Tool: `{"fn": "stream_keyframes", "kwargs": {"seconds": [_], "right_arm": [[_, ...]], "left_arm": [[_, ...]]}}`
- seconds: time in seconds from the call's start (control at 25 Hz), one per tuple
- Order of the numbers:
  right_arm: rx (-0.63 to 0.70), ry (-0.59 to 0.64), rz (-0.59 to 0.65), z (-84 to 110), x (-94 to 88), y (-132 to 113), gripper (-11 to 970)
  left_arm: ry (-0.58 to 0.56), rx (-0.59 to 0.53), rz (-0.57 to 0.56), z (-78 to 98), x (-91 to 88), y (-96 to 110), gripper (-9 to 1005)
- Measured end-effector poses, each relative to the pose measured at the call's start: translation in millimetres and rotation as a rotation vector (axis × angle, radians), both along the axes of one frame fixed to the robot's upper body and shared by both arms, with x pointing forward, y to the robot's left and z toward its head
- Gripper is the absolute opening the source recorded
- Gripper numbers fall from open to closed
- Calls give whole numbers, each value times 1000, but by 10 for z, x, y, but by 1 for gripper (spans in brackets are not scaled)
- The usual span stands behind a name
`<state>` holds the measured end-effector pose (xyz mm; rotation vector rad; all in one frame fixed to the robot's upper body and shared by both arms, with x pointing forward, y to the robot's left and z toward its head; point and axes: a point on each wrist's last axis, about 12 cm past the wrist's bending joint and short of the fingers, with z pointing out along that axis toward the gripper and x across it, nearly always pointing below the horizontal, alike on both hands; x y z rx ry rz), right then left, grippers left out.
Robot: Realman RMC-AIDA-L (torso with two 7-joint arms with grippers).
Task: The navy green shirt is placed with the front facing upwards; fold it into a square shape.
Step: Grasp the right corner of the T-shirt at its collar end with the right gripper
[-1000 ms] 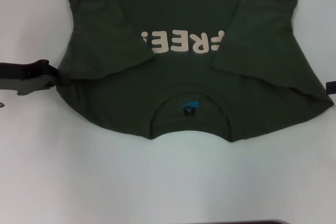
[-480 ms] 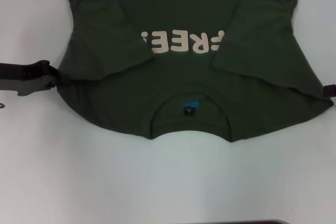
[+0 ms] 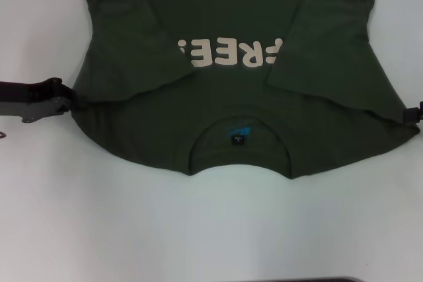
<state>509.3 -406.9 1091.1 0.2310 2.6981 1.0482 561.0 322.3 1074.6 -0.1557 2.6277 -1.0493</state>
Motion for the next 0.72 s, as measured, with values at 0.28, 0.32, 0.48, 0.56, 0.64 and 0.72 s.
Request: {"fn": "stream_keyframes", "kwargs": {"seconds": [0.28,0.32,0.48,0.56,0.64,0.72], "right_arm": [[-2,-1,-3,-8,6,5,927],[-3,-1,-4,-11,7,8,927],[-5,-1,-5,-25,11,22,927],[-11,2,-4,-31,13,25,927],[-16,3,-4,-39,16,28,927],[-16,2,-6,-45,19,33,927]], "left_arm": [[0,-1,-1,-4,-3,-1,3],[0,-1,-2,-4,-3,-4,3],[1,-1,-3,-7,-5,-7,3],[1,-1,-3,-8,-6,-7,3],[0,-1,-4,-7,-5,-10,3],[0,-1,-5,-6,-4,-11,3]]}}
